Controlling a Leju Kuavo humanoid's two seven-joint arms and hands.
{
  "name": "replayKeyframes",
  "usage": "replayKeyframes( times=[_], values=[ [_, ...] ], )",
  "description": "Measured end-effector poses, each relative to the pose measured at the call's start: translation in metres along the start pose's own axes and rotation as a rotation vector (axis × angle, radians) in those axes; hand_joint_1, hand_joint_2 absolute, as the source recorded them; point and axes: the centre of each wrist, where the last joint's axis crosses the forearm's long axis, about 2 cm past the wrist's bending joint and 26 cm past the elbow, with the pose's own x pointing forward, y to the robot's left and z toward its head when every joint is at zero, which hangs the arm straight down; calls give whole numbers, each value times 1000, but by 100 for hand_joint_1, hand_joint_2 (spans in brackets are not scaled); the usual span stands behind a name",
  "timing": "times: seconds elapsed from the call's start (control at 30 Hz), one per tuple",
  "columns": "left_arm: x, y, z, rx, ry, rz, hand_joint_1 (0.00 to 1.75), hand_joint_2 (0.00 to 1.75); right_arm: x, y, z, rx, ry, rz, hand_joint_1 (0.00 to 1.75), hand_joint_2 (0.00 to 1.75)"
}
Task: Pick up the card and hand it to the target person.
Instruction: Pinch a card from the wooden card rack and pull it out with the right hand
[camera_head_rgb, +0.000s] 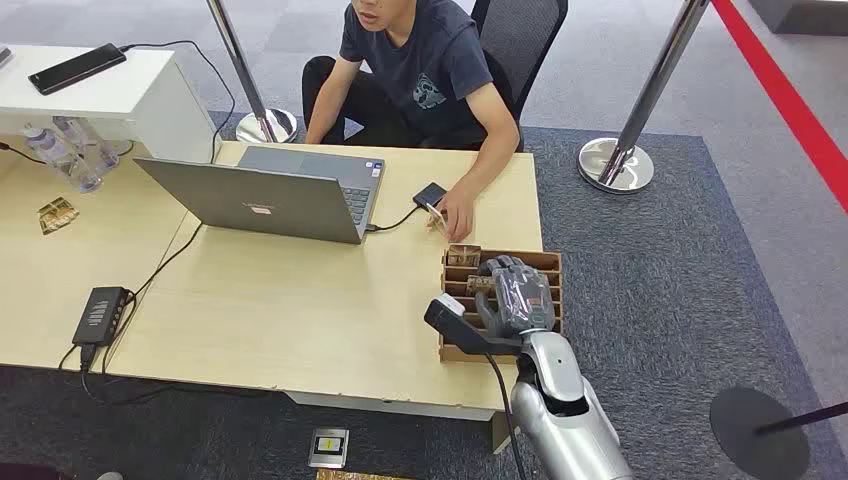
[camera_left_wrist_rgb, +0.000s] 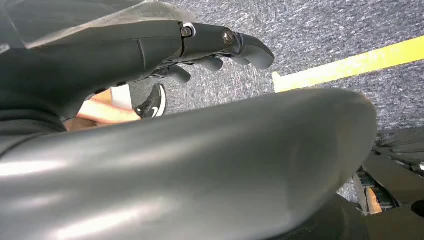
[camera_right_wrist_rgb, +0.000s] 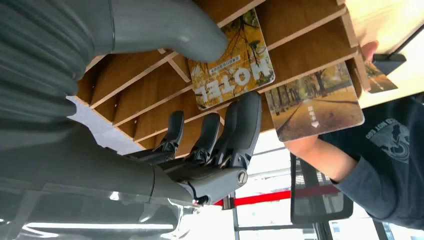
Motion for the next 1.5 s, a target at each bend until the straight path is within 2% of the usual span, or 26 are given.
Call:
replayKeyframes(
  times=[0.6,1.0,1.2,1.5],
  values=[
    [0,0,0,-3,-5,-6,0,0,-4,-15,-1,-45,13,13,82,175],
    [0,0,0,-3,-3,-4,0,0,-2,-14,-2,-32,5,8,73,175],
    [0,0,0,-3,2,-4,0,0,-1,-9,-5,-7,9,-7,80,175],
    [1,0,0,-5,1,-10,0,0,-8,-1,-13,24,33,-2,79,175]
  ],
)
